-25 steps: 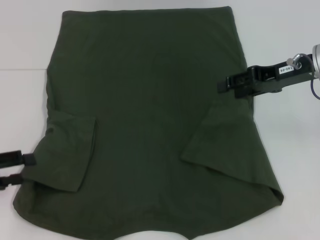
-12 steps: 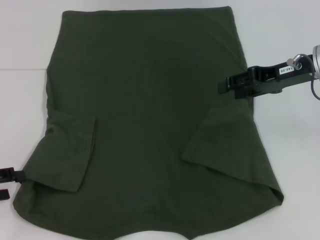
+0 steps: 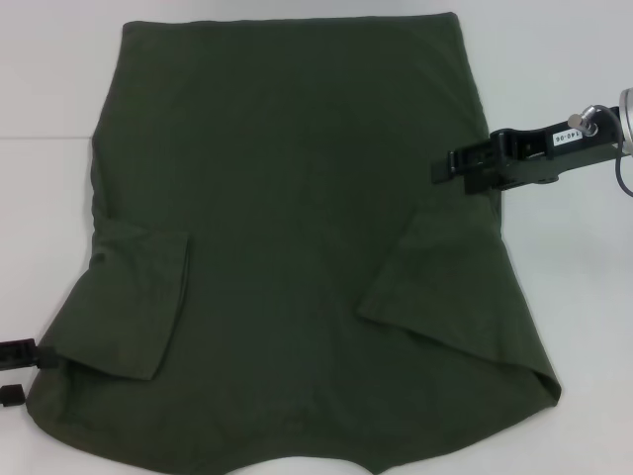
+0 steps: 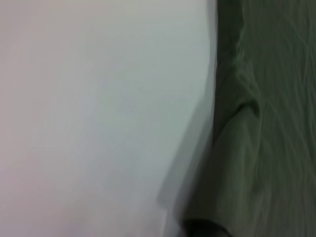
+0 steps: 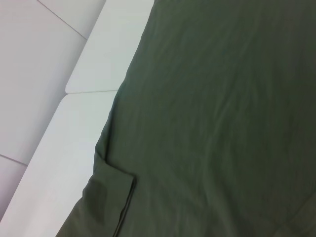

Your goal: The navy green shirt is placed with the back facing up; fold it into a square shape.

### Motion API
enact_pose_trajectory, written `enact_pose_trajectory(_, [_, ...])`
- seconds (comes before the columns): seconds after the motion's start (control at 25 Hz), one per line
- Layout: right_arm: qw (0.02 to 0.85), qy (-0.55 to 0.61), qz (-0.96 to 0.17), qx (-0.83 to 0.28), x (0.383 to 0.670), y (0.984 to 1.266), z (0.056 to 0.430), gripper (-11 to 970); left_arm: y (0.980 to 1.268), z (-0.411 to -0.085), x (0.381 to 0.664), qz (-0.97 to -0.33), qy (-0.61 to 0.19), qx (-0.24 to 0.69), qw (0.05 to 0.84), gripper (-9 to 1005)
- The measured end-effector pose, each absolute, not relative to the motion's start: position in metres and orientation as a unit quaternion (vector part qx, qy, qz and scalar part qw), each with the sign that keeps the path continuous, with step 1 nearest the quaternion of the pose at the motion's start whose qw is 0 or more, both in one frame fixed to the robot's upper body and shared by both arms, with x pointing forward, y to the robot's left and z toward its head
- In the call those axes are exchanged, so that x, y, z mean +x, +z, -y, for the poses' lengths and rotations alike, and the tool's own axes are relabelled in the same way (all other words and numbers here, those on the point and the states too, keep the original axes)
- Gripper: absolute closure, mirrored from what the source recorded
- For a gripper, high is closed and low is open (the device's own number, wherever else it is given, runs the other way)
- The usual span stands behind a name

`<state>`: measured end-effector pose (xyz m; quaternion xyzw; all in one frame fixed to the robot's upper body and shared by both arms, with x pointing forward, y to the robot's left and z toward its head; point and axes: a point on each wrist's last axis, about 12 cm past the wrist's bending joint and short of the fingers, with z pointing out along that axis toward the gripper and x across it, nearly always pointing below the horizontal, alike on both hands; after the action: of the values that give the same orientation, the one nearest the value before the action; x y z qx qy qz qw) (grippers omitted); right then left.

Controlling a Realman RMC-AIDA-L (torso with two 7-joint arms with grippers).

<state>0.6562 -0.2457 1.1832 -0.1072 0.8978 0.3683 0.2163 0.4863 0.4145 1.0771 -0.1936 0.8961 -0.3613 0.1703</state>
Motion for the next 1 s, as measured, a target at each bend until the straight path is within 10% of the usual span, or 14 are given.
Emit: enact_pose_trajectory(1.0, [0.215, 0.374, -0.897, -0.095, 0.653, 1.18, 0.253, 305, 1.077, -0.386, 0.511, -0.908, -0.357, -0.157, 0.155, 264])
